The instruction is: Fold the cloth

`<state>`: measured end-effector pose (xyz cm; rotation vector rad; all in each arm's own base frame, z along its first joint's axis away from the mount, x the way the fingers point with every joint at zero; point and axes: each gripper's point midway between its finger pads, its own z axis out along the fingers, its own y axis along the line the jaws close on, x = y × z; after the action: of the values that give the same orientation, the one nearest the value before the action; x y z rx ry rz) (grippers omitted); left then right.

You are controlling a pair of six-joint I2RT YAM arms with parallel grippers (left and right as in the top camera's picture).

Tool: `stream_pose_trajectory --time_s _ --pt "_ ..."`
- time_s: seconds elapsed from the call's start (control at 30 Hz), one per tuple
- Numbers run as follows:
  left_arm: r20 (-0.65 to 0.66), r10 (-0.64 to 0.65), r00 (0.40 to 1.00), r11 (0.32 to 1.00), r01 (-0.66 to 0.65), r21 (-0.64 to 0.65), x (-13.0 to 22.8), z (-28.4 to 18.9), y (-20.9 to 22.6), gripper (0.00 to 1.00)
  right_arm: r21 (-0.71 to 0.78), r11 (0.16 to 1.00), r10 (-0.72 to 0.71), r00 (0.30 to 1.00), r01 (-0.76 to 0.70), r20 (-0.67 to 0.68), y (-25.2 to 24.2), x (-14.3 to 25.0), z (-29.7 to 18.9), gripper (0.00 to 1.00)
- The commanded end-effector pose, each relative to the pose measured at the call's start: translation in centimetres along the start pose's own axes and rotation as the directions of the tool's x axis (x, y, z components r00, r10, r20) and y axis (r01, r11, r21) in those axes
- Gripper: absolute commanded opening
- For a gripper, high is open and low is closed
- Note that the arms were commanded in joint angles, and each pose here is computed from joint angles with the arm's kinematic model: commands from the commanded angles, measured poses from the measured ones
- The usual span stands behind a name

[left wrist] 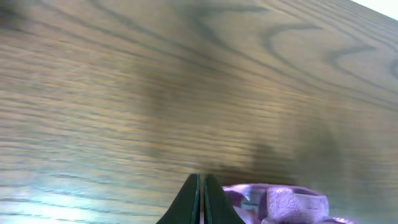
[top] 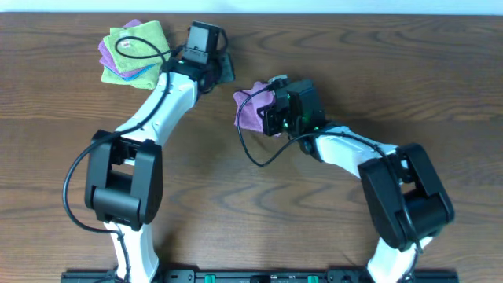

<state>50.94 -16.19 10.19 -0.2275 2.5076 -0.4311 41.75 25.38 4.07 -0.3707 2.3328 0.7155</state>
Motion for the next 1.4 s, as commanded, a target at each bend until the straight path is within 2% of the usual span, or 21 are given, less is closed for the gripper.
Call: stream_pose_trajectory --time_s 0.0,0.17,0.3,0.47,0.9,1.1,1.37 --pt "0.068 0.030 0.997 1.000 -0.030 -0.004 -2.6 -2.6 0.1 0.06 -0.012 0.999 -0.031 0.999 0.031 -0.013 0.8 0.4 0.8 0.11" --pt "0.070 0.031 0.997 0.999 -0.030 -0.015 -2.9 -3.4 0.8 0.06 -0.042 0.997 -0.061 0.998 0.062 0.006 2.5 0.3 1.1 0.42" --pt "0.061 0.029 0.998 0.999 -0.028 -0.019 -2.7 -3.4 0.9 0.06 -0.063 0.995 -0.072 0.997 0.073 0.009 3.3 0.3 1.3 0.55" --pt "0.064 0.028 0.998 0.999 -0.027 -0.020 -2.8 -3.5 0.9 0.06 -0.169 0.983 -0.064 0.998 0.067 0.023 5.3 -0.2 1.0 0.63" --pt "0.111 -0.010 0.994 0.999 0.014 -0.035 -4.9 -5.6 3.0 0.06 -0.218 0.974 -0.023 0.985 0.061 0.169 6.8 -5.6 0.2 0.63" --pt "0.074 -0.025 0.997 0.998 0.029 -0.060 -4.1 -5.9 4.0 0.06 -0.170 0.985 0.044 0.986 -0.016 0.163 4.4 -6.8 -1.1 0.63" --pt "-0.016 -0.044 0.999 0.994 0.042 -0.103 -1.8 -5.8 5.0 0.06 -0.106 0.989 0.116 0.991 -0.108 0.072 1.4 -5.2 -1.7 0.65"
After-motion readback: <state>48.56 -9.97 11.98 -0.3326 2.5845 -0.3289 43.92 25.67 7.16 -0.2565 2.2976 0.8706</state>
